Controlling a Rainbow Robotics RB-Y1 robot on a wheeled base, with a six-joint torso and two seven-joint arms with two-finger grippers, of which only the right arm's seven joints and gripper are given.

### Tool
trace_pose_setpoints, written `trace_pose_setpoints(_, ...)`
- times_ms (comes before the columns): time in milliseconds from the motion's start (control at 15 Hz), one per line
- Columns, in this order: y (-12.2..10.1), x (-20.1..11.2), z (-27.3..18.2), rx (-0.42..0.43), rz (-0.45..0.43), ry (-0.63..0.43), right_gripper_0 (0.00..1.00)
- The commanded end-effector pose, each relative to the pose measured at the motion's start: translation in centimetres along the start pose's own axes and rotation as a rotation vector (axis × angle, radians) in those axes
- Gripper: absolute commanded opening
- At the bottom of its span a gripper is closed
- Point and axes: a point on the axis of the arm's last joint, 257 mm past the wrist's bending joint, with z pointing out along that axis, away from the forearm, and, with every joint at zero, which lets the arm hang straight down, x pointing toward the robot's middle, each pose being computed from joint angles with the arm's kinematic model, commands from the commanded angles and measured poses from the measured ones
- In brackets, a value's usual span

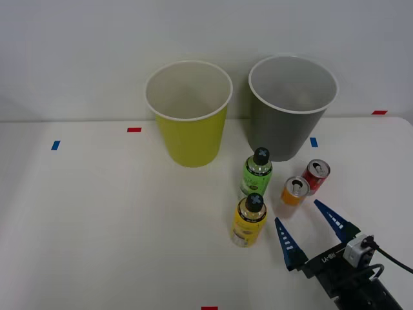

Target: Put cans in the gray bin, plastic bottles in the light green bin

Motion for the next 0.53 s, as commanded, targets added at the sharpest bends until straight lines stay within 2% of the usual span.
trace_pose_setpoints(67,-0.1,0.0,1.9,-0.003,-0.022,0.01,1.0)
trace_pose_setpoints(533,-1.7,1.1,4.3,0.021,-0.053,0.023,1.0)
